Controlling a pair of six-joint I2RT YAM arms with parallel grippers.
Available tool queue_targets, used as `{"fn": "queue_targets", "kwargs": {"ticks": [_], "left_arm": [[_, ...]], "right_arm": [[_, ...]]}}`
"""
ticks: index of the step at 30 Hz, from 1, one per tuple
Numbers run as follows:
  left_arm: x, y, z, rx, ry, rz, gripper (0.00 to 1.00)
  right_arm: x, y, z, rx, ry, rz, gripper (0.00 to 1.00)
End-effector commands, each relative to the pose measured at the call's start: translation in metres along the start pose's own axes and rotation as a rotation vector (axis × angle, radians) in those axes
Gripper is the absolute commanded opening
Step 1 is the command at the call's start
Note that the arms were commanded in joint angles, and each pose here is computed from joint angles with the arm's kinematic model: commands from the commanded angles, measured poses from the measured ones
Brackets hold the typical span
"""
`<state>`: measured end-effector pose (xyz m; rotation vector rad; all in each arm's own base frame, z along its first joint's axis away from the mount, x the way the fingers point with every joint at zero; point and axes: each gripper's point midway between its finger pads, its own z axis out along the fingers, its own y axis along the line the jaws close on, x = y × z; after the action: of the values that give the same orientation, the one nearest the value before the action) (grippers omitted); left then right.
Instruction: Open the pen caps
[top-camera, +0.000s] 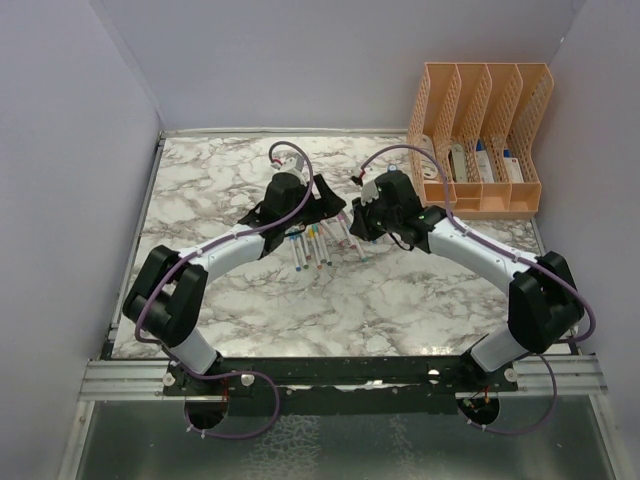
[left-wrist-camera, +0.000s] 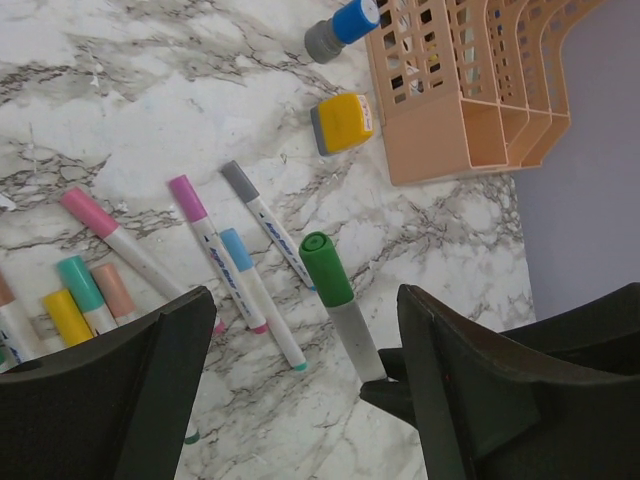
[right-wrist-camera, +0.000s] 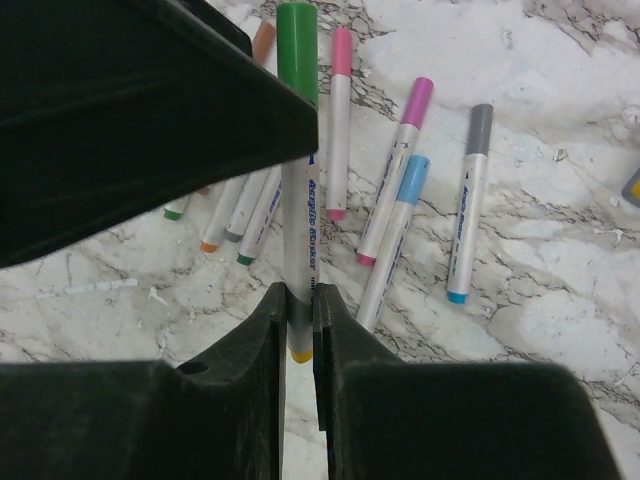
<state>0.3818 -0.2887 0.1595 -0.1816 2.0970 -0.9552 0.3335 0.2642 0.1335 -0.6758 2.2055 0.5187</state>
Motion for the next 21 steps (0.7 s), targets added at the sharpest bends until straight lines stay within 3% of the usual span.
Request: {"fn": "queue_targets", "kwargs": {"ticks": [1,15,21], "left_arm": [[0.003,-0.018,0.005,0.057,0.002,-0.012,0.76],[0.001,-0.020,0.006,0.058,-0.022,-0.021,0.45],[0.001,-0.019,0.005,0.057,-0.025,-0.022,0.23]], "right_arm": [[-0.015,0.018,-0.005,-0.077,-0.048,-0.030,0.01],[-0.015,0.028,-0.009,-0.117,-0.052,-0.045,0.01],[-0.015,0.030,-0.011,-0.123,-0.058,-0.046,0.01]]}}
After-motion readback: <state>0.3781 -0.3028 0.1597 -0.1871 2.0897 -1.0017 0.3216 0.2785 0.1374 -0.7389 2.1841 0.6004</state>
